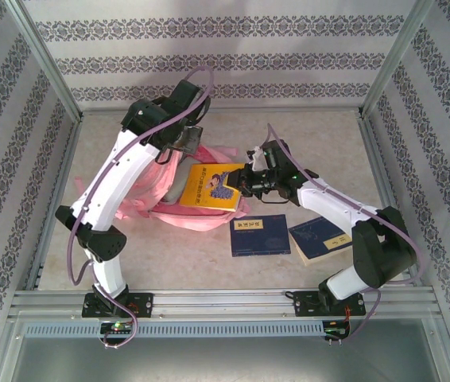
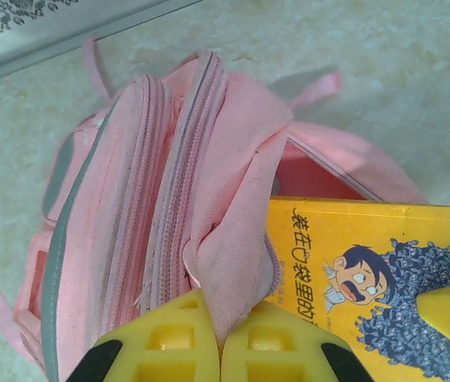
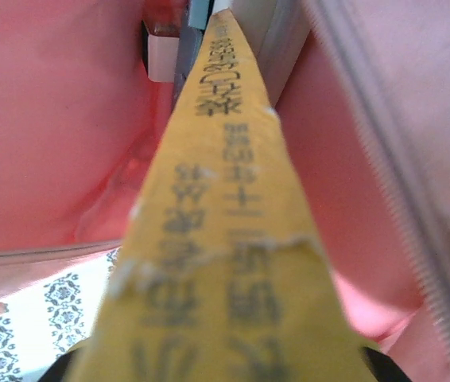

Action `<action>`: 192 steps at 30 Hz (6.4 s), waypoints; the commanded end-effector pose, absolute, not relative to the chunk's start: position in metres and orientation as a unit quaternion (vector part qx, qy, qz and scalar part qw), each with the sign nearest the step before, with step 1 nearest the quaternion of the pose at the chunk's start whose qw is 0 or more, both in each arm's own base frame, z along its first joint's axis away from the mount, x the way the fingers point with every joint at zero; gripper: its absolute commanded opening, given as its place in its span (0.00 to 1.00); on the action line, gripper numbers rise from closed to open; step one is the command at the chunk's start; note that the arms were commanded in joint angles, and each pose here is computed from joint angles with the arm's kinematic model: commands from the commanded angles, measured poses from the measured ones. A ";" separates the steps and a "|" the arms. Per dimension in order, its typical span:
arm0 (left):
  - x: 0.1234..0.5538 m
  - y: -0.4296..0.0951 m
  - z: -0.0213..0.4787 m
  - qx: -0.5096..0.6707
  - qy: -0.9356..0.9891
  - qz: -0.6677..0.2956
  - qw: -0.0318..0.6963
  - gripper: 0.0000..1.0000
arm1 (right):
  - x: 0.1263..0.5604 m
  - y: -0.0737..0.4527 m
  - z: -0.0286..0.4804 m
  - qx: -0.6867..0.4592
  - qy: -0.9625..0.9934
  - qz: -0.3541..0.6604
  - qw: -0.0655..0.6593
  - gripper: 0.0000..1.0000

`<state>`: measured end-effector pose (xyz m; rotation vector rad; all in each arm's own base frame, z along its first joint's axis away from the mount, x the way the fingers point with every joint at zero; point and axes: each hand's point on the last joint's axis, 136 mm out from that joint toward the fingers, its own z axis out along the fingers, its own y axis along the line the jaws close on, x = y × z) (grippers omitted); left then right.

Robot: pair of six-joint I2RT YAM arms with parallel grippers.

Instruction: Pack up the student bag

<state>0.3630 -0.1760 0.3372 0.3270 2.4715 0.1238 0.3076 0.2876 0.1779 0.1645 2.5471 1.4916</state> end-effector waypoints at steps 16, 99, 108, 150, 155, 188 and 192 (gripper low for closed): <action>0.358 -0.153 0.389 0.103 0.913 -0.005 0.394 0.00 | 0.320 0.313 0.299 0.095 0.783 0.605 0.112 0.00; 0.316 -0.253 0.175 0.028 0.947 -0.280 0.157 0.58 | 0.250 0.125 0.031 0.119 0.980 0.159 -0.003 0.79; 0.249 -0.271 0.091 0.013 0.958 -0.278 0.064 0.59 | 0.243 0.157 0.036 0.061 0.985 0.163 -0.019 0.79; 0.232 -0.296 0.021 0.055 0.975 -0.211 -0.032 0.37 | 0.203 0.200 0.062 -0.050 0.977 0.206 -0.020 0.00; 0.228 -0.280 0.032 0.064 0.981 -0.184 -0.021 0.53 | 0.204 0.184 0.053 0.006 0.975 0.216 -0.042 0.00; 0.225 -0.268 0.016 0.012 0.981 -0.193 -0.003 0.50 | 0.242 0.197 0.023 -0.023 0.982 0.174 -0.064 0.62; 0.228 -0.272 0.013 0.021 0.981 -0.191 -0.004 0.47 | 0.239 0.212 0.030 -0.053 0.981 0.178 -0.062 0.57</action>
